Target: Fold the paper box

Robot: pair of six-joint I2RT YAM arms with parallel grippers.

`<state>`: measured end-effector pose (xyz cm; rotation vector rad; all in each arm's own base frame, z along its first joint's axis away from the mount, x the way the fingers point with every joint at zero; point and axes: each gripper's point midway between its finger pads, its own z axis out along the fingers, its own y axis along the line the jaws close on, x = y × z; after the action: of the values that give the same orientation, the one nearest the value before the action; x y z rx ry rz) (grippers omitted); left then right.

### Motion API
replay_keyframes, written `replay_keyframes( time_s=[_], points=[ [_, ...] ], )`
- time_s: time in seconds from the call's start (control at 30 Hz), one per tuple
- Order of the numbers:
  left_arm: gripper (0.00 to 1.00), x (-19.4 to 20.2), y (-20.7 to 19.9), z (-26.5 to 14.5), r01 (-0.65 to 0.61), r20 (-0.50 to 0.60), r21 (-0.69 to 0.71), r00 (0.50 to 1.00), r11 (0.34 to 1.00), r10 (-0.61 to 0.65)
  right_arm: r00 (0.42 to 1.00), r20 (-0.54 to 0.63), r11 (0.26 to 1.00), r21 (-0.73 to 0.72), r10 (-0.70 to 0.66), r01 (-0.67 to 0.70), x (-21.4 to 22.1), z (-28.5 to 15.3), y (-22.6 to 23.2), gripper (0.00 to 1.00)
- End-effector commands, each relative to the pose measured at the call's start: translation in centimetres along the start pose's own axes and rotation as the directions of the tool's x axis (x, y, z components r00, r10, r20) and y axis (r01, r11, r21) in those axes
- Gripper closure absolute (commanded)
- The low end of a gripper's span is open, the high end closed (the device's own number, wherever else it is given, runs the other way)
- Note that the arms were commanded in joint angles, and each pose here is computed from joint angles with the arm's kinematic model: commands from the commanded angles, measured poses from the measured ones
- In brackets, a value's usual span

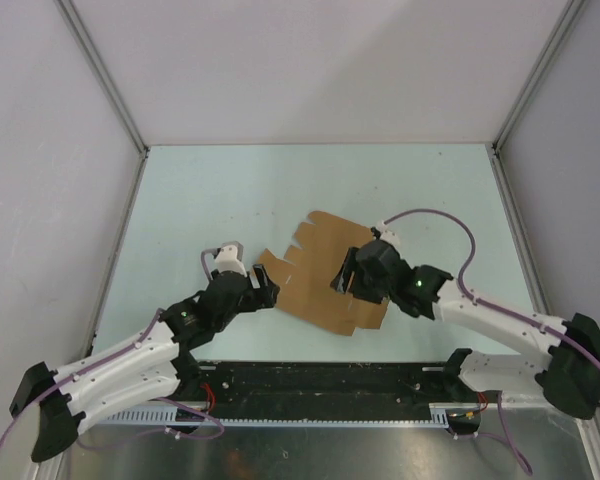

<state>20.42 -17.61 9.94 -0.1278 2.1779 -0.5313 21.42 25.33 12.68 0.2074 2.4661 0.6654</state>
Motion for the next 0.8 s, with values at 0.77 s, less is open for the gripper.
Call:
replay_keyframes(
  time_s=[0.77],
  points=[
    [0.13,2.1,0.8,2.6,-0.029,0.017,0.125,0.999,0.992,0.027,0.796,0.138,0.794,0.083,0.589,-0.602,11.2,-1.2,-4.6,0.32]
  ],
)
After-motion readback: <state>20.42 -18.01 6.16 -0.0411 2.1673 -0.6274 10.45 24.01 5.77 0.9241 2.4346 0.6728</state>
